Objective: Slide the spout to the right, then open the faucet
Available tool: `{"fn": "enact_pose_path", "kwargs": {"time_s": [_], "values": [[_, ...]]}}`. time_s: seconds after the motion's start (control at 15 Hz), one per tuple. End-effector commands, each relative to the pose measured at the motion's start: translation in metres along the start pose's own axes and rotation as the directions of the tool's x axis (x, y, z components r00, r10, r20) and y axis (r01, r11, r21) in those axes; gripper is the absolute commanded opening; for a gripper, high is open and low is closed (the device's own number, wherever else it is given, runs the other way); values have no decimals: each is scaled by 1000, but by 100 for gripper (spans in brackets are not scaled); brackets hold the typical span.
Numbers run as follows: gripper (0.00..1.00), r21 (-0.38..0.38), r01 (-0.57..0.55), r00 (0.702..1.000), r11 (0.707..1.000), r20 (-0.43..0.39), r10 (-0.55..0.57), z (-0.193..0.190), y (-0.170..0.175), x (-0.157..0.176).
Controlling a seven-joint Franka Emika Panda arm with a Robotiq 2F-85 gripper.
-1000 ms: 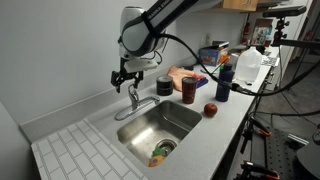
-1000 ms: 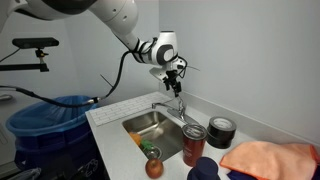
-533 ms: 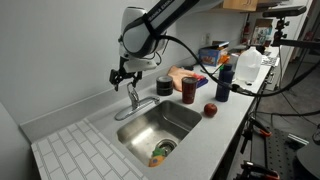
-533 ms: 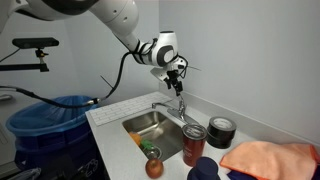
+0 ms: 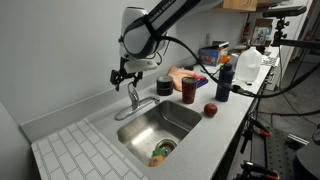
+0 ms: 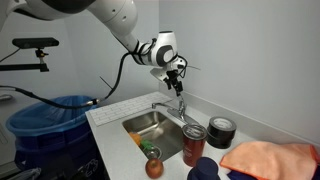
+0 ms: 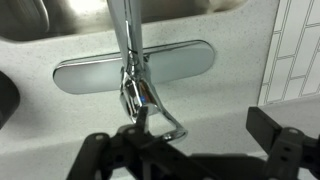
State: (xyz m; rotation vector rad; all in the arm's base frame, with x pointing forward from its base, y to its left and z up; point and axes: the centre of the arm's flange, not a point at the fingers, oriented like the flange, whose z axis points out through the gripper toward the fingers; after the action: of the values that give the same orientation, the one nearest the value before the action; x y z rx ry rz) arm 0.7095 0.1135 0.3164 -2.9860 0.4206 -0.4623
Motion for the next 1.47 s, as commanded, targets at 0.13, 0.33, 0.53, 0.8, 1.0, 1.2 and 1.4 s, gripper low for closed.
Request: {"fn": "enact_pose_path", "kwargs": {"time_s": [0.13,0.33,0.53,0.8,1.0,1.2,1.4], "values": [[100,-86,44,992,995,120,-34,-49,15,-20],[100,-107,66,981,992,189,-44,-74,21,-39],[100,-116,82,976,990,209,-56,-102,23,-64],[100,-114,97,983,989,168,-77,-138,24,-101],[100,-116,115,986,987,134,-99,-159,21,-126],[100,-119,127,988,985,97,-116,-174,20,-146],[100,-97,132,990,987,70,-125,-189,19,-163]]}}
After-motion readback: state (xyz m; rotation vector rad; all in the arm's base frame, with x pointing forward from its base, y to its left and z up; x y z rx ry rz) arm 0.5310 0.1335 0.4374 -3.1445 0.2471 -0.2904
